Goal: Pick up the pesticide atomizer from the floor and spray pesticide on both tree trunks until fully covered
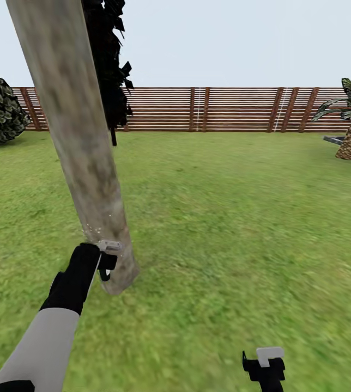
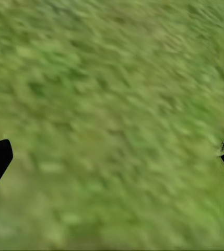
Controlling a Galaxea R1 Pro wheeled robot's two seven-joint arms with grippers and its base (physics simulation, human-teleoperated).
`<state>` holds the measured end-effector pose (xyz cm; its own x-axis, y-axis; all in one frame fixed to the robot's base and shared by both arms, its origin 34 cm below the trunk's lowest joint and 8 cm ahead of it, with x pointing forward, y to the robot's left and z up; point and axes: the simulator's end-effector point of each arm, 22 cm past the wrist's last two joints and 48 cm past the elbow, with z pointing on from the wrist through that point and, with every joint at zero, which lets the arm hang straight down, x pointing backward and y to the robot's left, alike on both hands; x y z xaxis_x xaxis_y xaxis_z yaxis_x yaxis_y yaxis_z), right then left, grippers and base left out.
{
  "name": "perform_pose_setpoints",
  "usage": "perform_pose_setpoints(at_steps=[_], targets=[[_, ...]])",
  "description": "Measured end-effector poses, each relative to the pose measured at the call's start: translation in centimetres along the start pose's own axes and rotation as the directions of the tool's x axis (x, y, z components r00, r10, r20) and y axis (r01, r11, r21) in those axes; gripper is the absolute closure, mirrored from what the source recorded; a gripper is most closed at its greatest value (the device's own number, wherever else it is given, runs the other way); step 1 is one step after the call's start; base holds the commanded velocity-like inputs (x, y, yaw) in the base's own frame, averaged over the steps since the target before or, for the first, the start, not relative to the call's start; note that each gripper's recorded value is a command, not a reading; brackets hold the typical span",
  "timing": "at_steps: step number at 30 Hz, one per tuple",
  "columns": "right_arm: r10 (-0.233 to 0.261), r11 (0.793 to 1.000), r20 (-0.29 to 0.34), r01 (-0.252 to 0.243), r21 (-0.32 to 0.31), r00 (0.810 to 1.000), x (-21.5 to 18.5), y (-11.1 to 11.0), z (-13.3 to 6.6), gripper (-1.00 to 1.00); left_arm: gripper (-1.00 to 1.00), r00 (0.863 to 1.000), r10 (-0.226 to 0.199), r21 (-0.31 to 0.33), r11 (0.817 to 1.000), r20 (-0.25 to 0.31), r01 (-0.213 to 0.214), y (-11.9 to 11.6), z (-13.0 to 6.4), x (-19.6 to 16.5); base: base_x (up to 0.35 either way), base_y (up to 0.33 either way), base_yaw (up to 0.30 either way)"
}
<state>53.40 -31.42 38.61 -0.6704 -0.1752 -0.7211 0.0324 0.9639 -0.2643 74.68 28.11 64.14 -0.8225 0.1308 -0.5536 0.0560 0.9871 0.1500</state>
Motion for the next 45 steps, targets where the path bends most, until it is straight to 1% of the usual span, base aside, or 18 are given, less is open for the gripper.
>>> perform_pose_setpoints(at_steps=[3, 6, 9, 12, 14, 17, 20, 33, 35, 38, 43, 45], targets=[[0.000, 1.000, 0.000, 0.000, 0.000, 1.000, 0.0, 0.0, 0.0, -1.00, 1.00, 1.000, 0.002, -0.016, 1.000, -0.011, -0.002, 1.0, 0.2, 0.6, 0.000, -0.274, 0.165], [0.001, 1.000, 0.000, -0.001, 0.000, 1.000, 0.0, 0.0, 0.0, -1.00, 1.00, 0.999, 0.005, -0.051, 0.999, -0.038, -0.007, 3.2, 0.7, 2.2, 0.000, -0.274, 0.265], [0.001, 1.000, 0.000, -0.001, 0.001, 1.000, 0.0, 0.0, 0.0, -1.00, 1.00, 0.998, -0.001, -0.049, 0.999, -0.065, -0.002, 3.5, 1.3, 3.8, 0.000, -0.274, 0.276], [0.001, 1.000, 0.000, -0.001, 0.001, 1.000, 0.0, 0.0, 0.0, -1.00, 1.00, 0.995, -0.051, -0.052, 0.998, -0.081, 0.047, 4.5, 1.6, 5.0, 0.000, -0.274, 0.278], [0.001, 1.000, 0.000, -0.001, 0.001, 1.000, 0.0, 0.0, 0.0, -1.00, 1.00, 0.995, -0.062, -0.047, 0.997, -0.082, 0.058, 4.4, 1.7, 5.1, 0.000, -0.274, 0.209], [0.001, 1.000, 0.000, -0.001, 0.001, 1.000, 0.0, -0.1, 0.0, -1.00, 1.00, 0.995, -0.056, -0.052, 0.997, -0.082, 0.051, 4.4, 1.6, 5.1, 0.035, -0.274, 0.048], [0.001, 1.000, 0.000, -0.001, 0.001, 1.000, 0.0, -0.1, 0.0, -1.00, 1.00, 0.995, -0.060, -0.095, 0.994, -0.081, 0.052, 5.6, 1.6, 5.2, 0.068, -0.274, 0.008], [0.000, 1.000, 0.000, 0.000, 0.002, 1.000, 0.0, -0.1, 0.0, -1.00, 1.00, 0.995, -0.065, -0.099, 0.993, -0.076, 0.058, 5.4, 1.6, 5.1, 0.155, -0.247, 0.000], [0.000, 1.000, 0.000, 0.000, 0.002, 1.000, 0.0, -0.1, 0.0, -1.00, 1.00, 0.995, -0.064, -0.108, 0.993, -0.077, 0.056, 5.9, 1.6, 5.1, 0.196, -0.230, 0.000], [0.000, 1.000, 0.000, 0.000, 0.002, 1.000, 0.0, -0.1, 0.0, -1.00, 1.00, 0.995, -0.066, -0.108, 0.992, -0.077, 0.057, 6.1, 1.6, 5.1, 0.196, -0.230, 0.019], [0.000, 1.000, 0.000, 0.000, 0.002, 1.000, 0.0, -0.1, 0.0, -1.00, 1.00, 0.995, -0.064, -0.104, 0.993, -0.075, 0.056, 5.8, 1.6, 5.1, 0.188, -0.230, 0.195], [0.000, 1.000, 0.000, 0.000, 0.002, 1.000, 0.0, -0.1, 0.0, -1.00, 1.00, 0.995, -0.064, -0.111, 0.992, -0.074, 0.056, 6.0, 1.6, 5.1, 0.173, -0.231, 0.270]])
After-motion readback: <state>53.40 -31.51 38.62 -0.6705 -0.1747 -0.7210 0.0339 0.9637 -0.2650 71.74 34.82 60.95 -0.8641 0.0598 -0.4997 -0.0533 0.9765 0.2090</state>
